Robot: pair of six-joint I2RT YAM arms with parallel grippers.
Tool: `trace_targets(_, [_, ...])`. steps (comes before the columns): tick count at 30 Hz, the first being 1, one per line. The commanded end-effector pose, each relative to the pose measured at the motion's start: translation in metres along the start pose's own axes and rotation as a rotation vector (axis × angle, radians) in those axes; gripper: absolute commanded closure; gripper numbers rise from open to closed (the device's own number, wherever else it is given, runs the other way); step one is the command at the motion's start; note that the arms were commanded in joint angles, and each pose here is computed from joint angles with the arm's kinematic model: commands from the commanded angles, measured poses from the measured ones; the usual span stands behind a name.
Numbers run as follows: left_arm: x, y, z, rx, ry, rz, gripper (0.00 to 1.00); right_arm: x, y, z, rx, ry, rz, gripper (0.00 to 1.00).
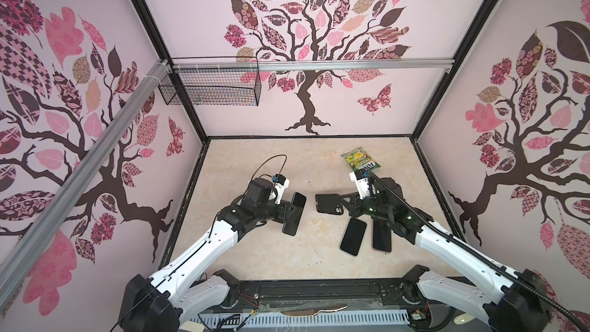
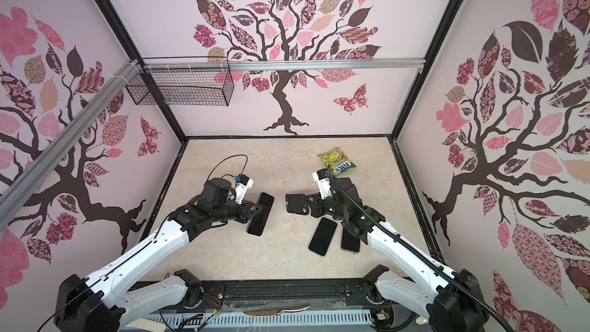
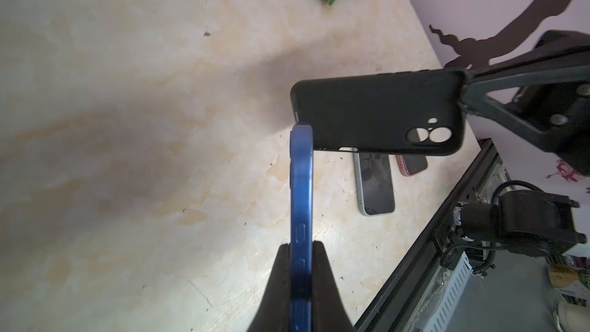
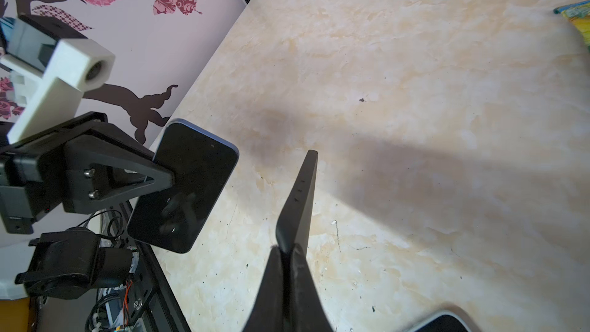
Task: Take the phone out of the phone case
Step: 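Pull the right gripper away with the black case while the left holds the phone, then hold the blue phone in the left gripper and the case in the right apart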
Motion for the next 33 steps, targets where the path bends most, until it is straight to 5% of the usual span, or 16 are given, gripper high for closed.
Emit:
trace_targets(1, [-0.021,0.013,-0.007,-0.054,0.065,-0.036,1.0,-0.009,-0.003,-0.001,0.026,-0.039,0.019,1.0])
trace_targets(7, [-0.018,0.008,0.002,-0.178,0.159,0.059,1.0,-0.01,-0.009,0.002,-0.02,-0.071,0.049,1.0])
trace_targets(12, [-0.024,0.014,0.005,-0.245,0.246,0.004,1.0,-0.005,-0.004,-0.001,-0.018,-0.09,-0.017,1.0])
trace_targets(16, [-0.025,0.001,0.008,-0.072,0.265,0.049,1.0,-0.003,-0.004,-0.002,-0.004,-0.112,-0.013,1.0])
trace_targets(23, [-0.023,-0.003,0.031,-0.06,0.286,0.092,1.0,0.0,-0.013,-0.004,0.003,-0.225,0.057,1.0])
trace_targets(33, [-0.005,-0.014,0.064,0.001,0.355,0.039,1.0,0.008,-0.039,0.002,-0.203,-0.401,0.123,1.0])
Point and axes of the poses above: each gripper's point midway between its finger pads, its own y axis back along the fingers, its own z axis along the line the jaws close on, x = y × z, the point moved 9 cm from there along y, back along the fingers, and after that the axes turned 5 degrees about y, right-handed, at the moved point
